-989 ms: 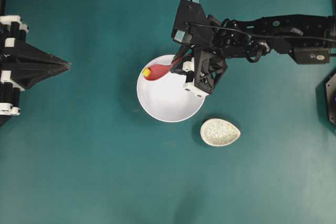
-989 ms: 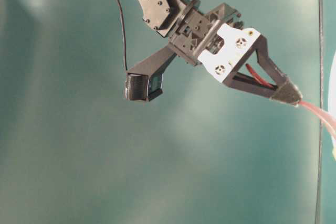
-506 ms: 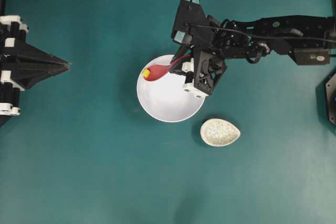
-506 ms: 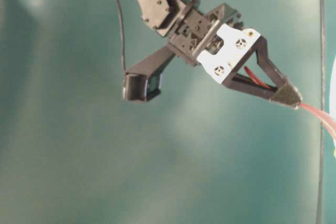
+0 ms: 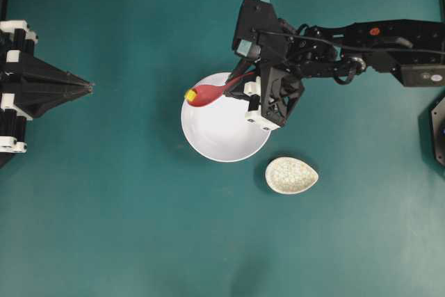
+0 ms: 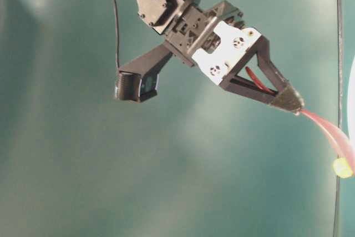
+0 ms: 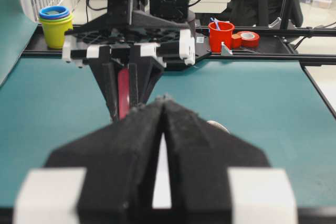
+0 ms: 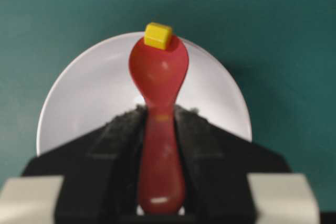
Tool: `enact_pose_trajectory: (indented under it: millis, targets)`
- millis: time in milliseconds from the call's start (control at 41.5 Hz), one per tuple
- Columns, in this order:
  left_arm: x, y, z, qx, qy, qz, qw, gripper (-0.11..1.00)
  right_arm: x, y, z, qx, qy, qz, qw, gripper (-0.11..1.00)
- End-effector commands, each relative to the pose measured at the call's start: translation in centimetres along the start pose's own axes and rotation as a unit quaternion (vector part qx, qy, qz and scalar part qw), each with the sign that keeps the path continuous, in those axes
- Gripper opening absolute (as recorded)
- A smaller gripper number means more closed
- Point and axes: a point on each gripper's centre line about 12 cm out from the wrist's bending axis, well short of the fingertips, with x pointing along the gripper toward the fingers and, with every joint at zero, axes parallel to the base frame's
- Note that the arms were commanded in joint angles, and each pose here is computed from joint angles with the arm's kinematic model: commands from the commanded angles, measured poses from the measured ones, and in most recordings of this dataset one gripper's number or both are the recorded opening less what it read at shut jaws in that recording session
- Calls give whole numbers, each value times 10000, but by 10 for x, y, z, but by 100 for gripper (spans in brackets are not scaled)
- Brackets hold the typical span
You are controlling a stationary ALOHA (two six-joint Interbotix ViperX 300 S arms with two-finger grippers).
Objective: Scoop the yellow hexagonal prism block from the bowl with a spoon using the right arm.
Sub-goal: 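Raise the spoon with the block out of the bowl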
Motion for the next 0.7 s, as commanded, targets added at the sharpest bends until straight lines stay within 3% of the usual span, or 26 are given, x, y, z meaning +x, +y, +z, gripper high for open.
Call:
enact_pose_trajectory:
  millis: [0, 265, 675]
  targets:
    - [2, 0, 5, 0, -54, 5, 10000, 1, -14, 4, 12, -38, -262, 39, 9996, 23]
    - [2, 0, 4, 7, -46, -2, 10000, 1, -27, 6, 18, -57, -496, 47, 9987, 23]
    - [2, 0, 3, 8, -38, 5, 10000, 1, -63, 13, 19, -237, -1745, 3, 9844, 23]
